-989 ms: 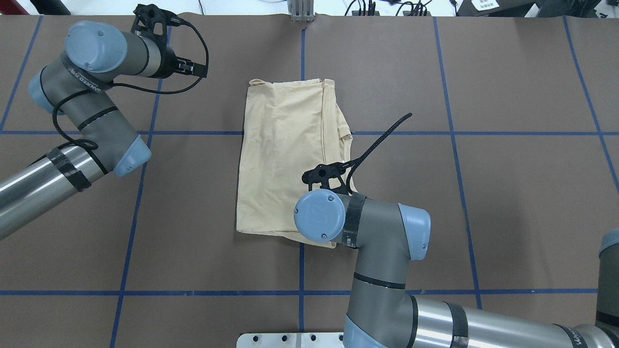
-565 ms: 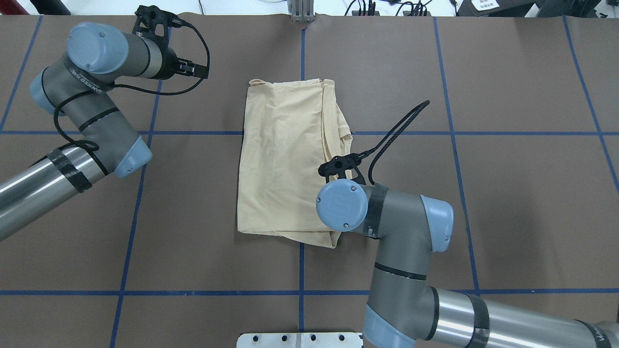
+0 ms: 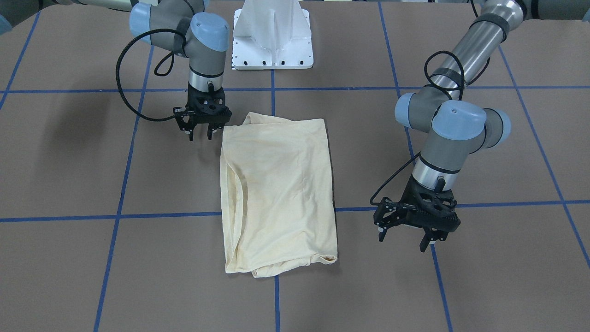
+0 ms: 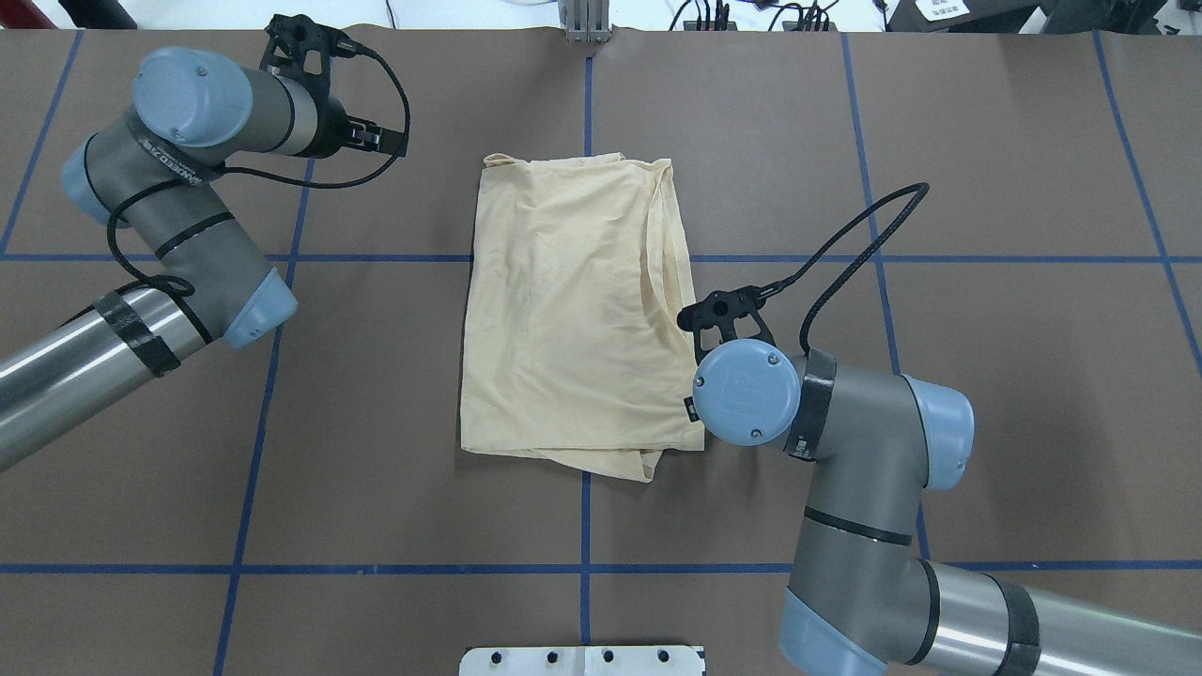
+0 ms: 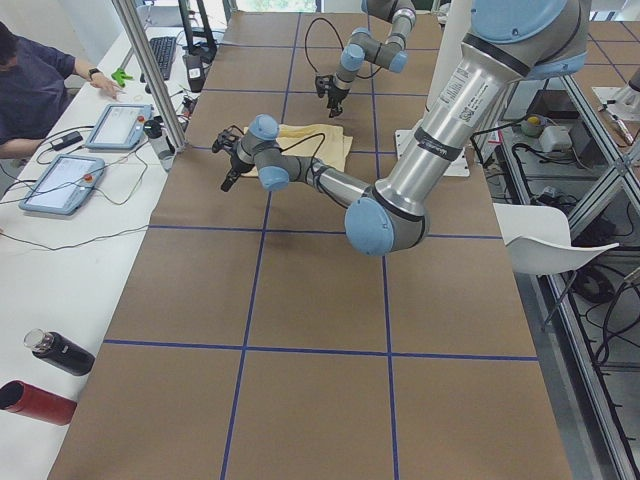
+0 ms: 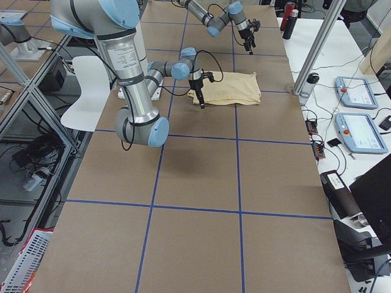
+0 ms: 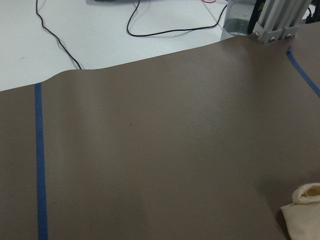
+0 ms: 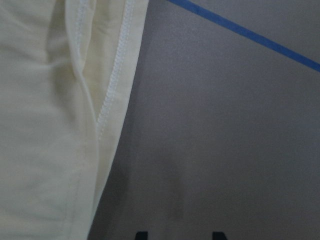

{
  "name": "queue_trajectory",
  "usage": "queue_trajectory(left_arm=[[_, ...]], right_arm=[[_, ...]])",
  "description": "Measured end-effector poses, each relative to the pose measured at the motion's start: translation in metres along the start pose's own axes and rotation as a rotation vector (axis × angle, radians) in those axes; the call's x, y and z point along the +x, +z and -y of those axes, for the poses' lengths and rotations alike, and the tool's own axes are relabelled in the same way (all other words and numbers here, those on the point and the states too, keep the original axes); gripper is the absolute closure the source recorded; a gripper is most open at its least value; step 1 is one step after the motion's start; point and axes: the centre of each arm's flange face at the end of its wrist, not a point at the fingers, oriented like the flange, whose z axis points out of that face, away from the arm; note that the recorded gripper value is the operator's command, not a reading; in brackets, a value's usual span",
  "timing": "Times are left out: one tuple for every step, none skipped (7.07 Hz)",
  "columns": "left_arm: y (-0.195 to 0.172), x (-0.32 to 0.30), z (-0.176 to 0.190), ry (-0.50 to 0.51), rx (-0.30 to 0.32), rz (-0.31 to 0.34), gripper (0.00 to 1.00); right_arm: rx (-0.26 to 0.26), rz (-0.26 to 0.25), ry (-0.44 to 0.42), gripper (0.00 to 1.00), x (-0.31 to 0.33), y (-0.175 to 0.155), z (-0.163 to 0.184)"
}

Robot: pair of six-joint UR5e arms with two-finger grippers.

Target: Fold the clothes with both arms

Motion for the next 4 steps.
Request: queue_trajectory(left_arm=[[0.0, 0.0, 0.0, 0.0, -0.001, 0.0, 0.0], [0.0, 0.001, -0.001, 0.001, -0.001, -0.001, 0.0], [0.0, 0.001, -0.001, 0.001, -0.001, -0.001, 0.0], [0.001, 0.0, -0.002, 0.001, -0.002, -0.001, 0.0]], right_arm=[[0.031, 0.021, 0.061, 0.19, 0.001, -0.016, 0.023], [0.062, 0.043, 0.107, 0.17, -0.003, -0.03, 0.049], [0.09, 0.066, 0.146, 0.16, -0.013, -0.029, 0.075], [0.115, 0.084, 0.185, 0.15, -0.027, -0.012, 0.103]])
